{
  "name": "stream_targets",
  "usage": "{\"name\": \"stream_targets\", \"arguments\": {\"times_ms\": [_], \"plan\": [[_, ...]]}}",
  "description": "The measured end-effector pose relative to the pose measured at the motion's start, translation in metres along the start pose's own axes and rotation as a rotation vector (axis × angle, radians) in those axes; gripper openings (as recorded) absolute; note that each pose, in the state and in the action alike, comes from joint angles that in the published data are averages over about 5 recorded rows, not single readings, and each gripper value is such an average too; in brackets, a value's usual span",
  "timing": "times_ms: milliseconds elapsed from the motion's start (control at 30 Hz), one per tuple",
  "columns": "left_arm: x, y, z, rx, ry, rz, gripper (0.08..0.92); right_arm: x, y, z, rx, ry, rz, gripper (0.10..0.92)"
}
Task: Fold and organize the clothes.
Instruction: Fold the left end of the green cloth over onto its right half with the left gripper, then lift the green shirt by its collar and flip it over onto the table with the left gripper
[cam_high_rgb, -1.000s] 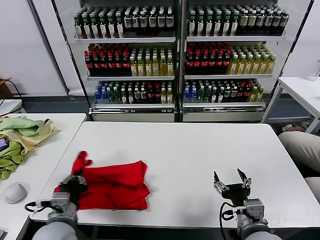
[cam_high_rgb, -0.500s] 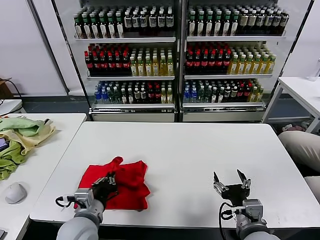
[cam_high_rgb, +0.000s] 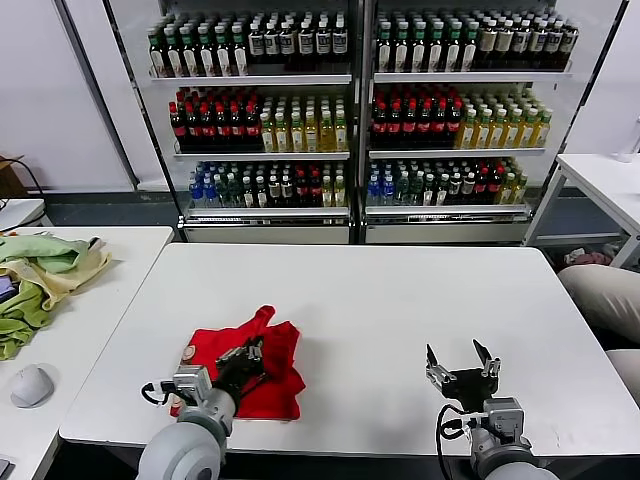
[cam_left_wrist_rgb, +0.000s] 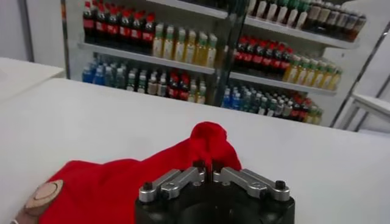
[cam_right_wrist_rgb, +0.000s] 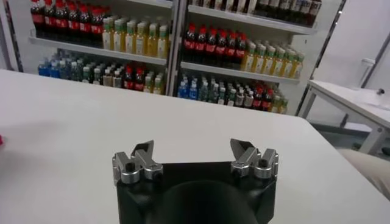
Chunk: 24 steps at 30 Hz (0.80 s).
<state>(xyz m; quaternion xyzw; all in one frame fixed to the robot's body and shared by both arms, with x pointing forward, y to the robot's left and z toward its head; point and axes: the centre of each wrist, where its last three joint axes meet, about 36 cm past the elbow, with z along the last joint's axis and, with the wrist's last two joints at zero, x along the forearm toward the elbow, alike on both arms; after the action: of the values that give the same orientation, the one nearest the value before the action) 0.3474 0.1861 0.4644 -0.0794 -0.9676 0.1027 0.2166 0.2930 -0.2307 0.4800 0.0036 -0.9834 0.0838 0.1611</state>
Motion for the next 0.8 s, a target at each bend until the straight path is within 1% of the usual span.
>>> {"name": "stream_targets", "arguments": {"times_ms": [133, 233, 333, 433, 533, 633, 700, 800], "plan": [[-0.003, -0.009, 0.003, 0.031, -0.001, 0.039, 0.256, 0.000, 0.000, -0.001, 0.001, -0.005, -0.001, 0.823], [-0.002, -0.013, 0.004, 0.052, -0.016, 0.065, 0.342, -0.001, 0.000, -0.002, 0.002, -0.009, -0.005, 0.823], [0.004, -0.015, 0.002, 0.062, -0.049, 0.085, 0.429, -0.002, 0.001, -0.003, 0.003, -0.012, -0.009, 0.823], [0.014, -0.012, -0.003, 0.061, -0.094, 0.087, 0.515, -0.003, 0.001, -0.005, 0.004, -0.017, -0.012, 0.823], [0.021, 0.000, -0.005, 0.035, -0.141, 0.051, 0.602, -0.004, 0.001, -0.005, 0.005, -0.020, -0.015, 0.823], [0.022, 0.025, -0.003, -0.023, -0.176, -0.025, 0.688, -0.005, 0.000, -0.005, 0.008, -0.019, -0.016, 0.823], [0.020, 0.045, 0.003, -0.064, -0.181, -0.084, 0.739, -0.005, 0.000, -0.004, 0.009, -0.019, -0.015, 0.823], [0.018, 0.071, 0.012, -0.100, -0.163, -0.152, 0.800, -0.007, 0.000, -0.004, 0.009, -0.019, -0.015, 0.823]]}}
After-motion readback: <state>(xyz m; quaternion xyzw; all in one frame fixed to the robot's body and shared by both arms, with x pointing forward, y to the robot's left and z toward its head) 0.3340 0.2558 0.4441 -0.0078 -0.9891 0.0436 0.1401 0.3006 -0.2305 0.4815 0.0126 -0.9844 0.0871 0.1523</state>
